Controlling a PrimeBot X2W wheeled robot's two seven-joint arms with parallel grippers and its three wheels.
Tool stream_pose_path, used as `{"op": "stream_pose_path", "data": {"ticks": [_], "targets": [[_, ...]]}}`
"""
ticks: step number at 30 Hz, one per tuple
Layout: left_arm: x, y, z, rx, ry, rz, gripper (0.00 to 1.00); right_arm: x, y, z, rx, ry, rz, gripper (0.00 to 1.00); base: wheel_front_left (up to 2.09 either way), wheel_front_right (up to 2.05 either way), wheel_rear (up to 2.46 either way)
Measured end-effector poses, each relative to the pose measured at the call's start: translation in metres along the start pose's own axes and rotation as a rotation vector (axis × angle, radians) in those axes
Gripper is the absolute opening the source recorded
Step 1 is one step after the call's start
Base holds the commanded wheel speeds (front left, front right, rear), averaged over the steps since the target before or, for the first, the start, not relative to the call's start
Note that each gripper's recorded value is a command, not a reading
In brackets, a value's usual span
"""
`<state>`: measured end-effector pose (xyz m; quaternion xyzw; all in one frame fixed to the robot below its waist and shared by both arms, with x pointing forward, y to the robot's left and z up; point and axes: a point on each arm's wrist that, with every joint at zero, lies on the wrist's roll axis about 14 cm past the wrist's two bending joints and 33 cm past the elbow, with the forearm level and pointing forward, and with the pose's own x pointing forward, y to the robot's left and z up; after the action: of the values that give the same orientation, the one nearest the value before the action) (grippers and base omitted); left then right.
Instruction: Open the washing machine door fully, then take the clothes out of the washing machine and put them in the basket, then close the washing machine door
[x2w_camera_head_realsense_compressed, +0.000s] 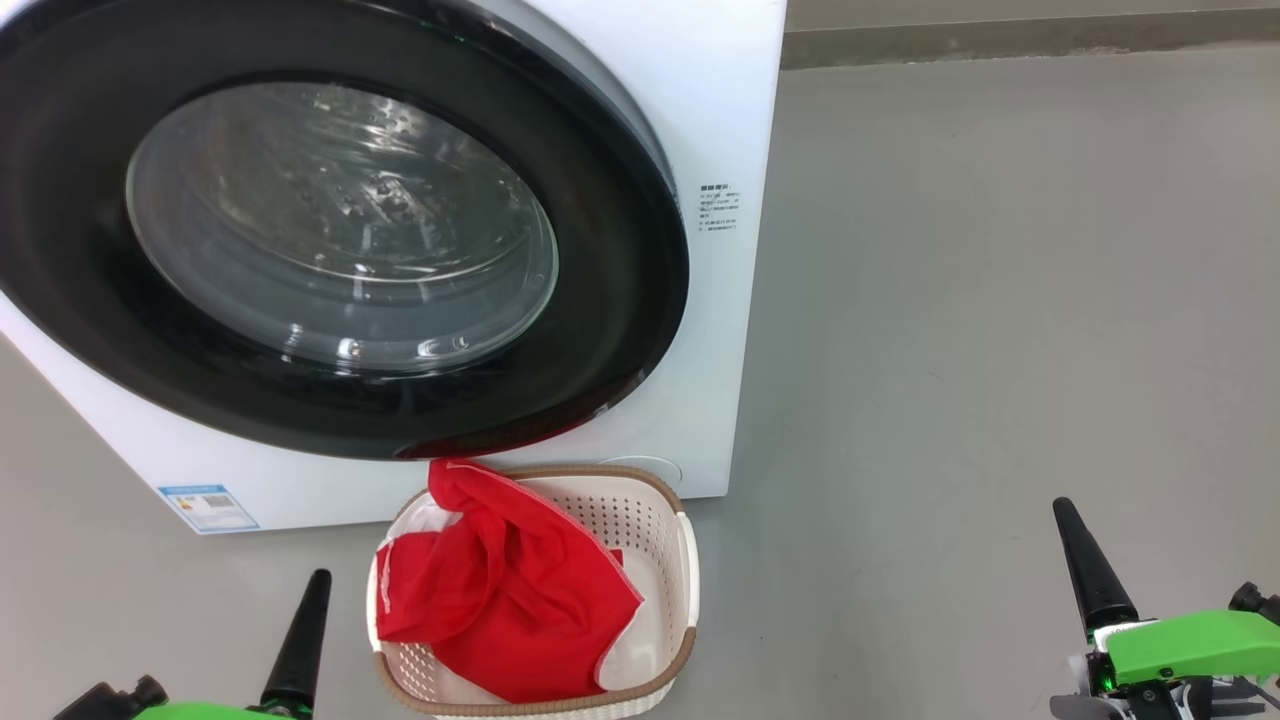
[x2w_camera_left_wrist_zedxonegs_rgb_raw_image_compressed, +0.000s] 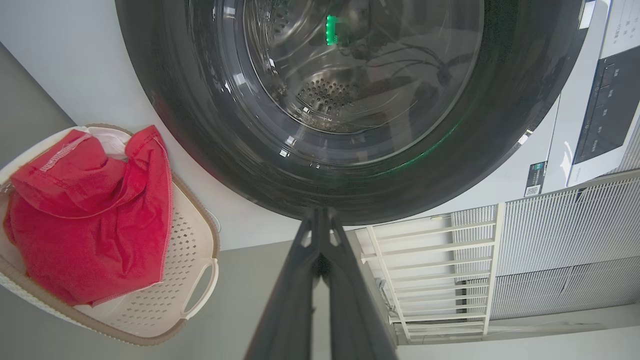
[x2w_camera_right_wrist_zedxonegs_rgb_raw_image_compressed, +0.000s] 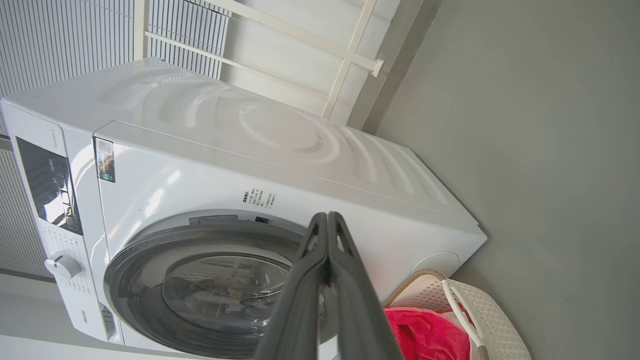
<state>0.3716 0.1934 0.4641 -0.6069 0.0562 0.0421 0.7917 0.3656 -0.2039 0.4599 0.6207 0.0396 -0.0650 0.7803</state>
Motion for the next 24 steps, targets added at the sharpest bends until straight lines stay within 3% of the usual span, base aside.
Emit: {"op": "stream_pose_path", "data": {"ticks": [24], "targets": [[0.003, -0.018, -0.002, -0.257, 0.018, -0.06, 0.0, 0.005, 0.021, 0.005, 0.234, 0.017, 0.065, 0.0, 0.0, 0.0, 0.0]]}}
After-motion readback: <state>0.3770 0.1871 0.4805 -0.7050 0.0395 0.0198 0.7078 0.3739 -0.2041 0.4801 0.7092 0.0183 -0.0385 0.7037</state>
